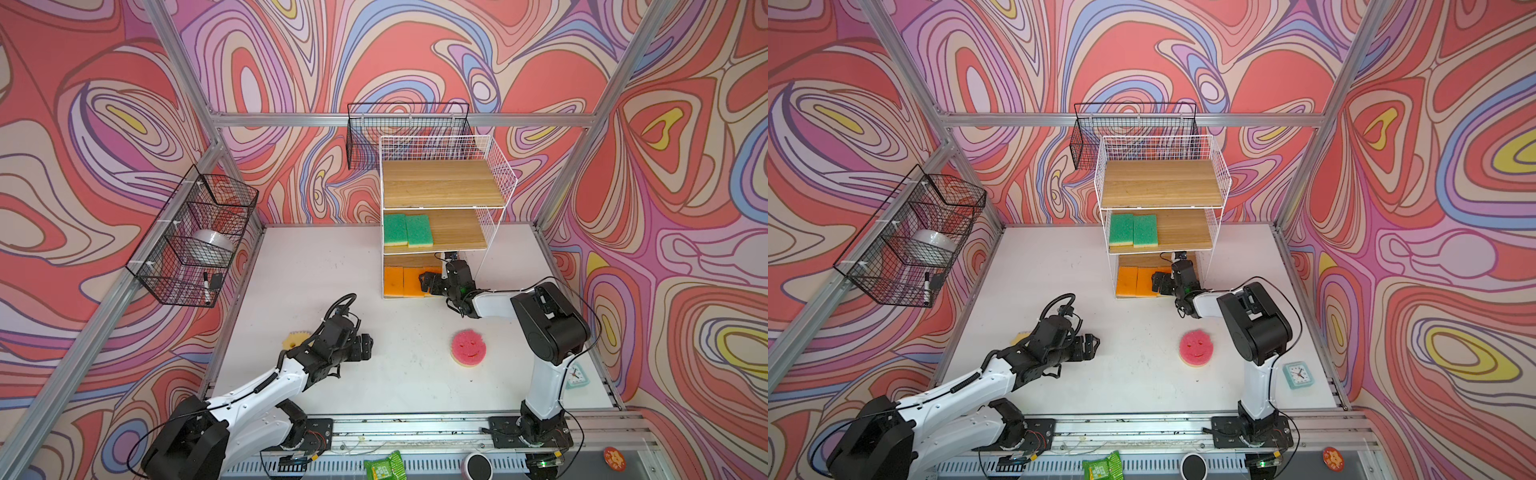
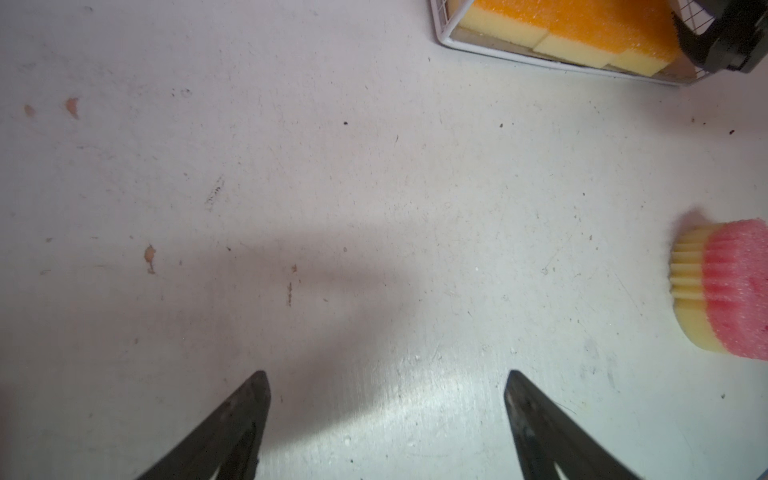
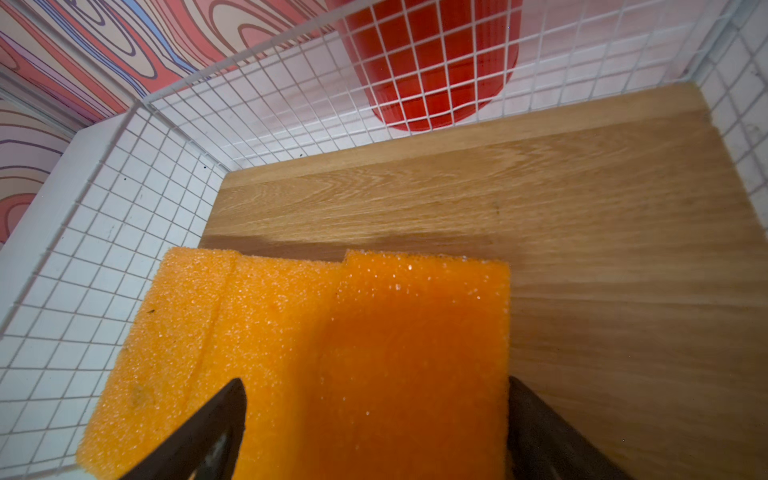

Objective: Place and organize the cleaning sponges onto the shelf

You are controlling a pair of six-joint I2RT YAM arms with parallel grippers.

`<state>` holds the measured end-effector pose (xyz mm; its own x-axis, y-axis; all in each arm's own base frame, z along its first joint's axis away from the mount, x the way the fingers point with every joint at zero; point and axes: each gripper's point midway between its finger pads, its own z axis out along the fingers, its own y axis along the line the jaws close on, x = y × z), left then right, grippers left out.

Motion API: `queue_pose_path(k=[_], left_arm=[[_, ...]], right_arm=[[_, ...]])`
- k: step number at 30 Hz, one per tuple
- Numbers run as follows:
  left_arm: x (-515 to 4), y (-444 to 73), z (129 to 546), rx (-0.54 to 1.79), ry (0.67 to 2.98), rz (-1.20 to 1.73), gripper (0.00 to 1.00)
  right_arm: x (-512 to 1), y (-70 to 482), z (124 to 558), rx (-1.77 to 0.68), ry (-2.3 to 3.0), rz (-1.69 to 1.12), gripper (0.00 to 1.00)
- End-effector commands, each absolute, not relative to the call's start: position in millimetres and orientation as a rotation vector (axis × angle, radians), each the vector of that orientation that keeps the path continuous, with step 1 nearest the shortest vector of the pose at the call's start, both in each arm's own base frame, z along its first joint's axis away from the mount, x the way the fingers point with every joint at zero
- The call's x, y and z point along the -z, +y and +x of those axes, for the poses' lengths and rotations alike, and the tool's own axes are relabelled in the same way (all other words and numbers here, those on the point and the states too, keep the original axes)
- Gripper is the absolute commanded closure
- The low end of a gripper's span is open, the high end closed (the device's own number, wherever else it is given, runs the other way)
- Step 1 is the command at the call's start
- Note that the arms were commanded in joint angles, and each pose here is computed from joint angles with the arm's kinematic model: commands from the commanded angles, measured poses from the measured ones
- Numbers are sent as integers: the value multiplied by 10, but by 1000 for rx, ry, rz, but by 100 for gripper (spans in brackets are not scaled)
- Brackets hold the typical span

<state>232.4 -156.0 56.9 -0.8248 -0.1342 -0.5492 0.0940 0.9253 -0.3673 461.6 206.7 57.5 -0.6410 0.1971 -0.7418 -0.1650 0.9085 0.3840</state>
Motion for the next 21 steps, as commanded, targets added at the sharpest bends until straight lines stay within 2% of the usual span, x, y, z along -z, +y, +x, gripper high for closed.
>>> queue_pose_path(k=[1,13,21], left_arm=[[-610,-1509,2345,481,2484,-39,10],[-731,-1438,2328,461,2485,-103,1],[-844,-1427,2237,506,2482,-113,0]], right_arm=[[-506,2160,4603,-568,2228,-42,2],[-732,2155,4607,-523,2194,-136,2],[-951,2098,4496,-514,2147,-159,2]])
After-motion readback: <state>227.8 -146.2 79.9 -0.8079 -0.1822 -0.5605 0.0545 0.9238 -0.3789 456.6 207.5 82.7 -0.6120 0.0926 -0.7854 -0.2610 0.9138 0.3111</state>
